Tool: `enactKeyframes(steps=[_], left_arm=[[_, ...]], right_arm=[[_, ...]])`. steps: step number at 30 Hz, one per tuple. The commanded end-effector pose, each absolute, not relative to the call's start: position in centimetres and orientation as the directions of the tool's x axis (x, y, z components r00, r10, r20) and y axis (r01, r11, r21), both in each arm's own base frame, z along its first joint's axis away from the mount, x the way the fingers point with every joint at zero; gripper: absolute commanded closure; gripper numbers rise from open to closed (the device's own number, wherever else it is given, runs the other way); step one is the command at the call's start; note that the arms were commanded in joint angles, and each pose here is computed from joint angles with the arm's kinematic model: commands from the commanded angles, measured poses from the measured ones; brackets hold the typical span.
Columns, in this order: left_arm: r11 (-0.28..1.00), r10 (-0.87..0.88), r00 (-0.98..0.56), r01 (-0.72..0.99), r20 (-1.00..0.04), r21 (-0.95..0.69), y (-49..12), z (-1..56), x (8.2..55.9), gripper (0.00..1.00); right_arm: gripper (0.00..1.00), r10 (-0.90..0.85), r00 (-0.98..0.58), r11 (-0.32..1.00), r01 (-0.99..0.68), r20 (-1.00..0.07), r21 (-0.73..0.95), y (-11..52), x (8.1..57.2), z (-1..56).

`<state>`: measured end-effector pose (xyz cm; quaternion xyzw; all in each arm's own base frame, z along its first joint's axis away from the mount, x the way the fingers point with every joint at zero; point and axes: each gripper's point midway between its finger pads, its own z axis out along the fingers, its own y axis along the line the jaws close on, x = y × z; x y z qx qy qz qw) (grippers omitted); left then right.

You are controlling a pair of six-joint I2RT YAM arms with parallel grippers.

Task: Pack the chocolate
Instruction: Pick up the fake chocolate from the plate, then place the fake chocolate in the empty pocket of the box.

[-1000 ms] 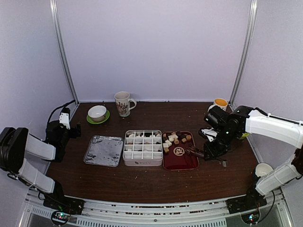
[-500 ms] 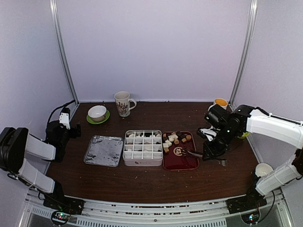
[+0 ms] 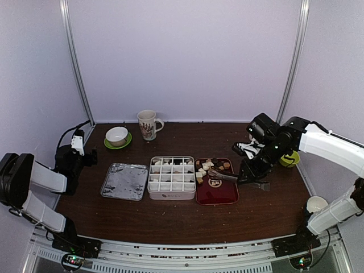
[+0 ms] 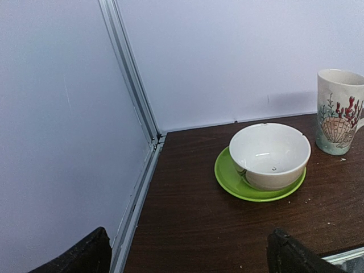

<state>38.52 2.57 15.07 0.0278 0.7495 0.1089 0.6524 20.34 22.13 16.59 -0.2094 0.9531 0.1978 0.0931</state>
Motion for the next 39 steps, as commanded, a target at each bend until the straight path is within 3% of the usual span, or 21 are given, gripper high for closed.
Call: enactKeyframes(steps=[1,13,26,39], left_arm=[[0.975,0.174,-0.1,-0.121,-0.98,0.186,2.9,16.5,39.0,0.02],[0.975,0.175,-0.101,-0.121,-0.979,0.186,2.9,16.5,39.0,0.02],[0.975,0.175,-0.103,-0.12,-0.979,0.187,2.9,16.5,39.0,0.02],[0.975,0.175,-0.103,-0.121,-0.979,0.186,2.9,16.5,39.0,0.02]], right_arm=[[0.77,-0.387,-0.863,0.728,-0.502,-0.324,0.467,26.1,20.5,20.0],[0.78,-0.506,-0.811,0.664,-0.584,-0.293,0.467,31.3,19.0,19.4],[0.77,-0.499,-0.817,0.686,-0.576,-0.289,0.446,33.3,19.8,17.7],[0.68,-0.496,-0.819,0.709,-0.574,-0.288,0.41,33.3,20.4,17.5]])
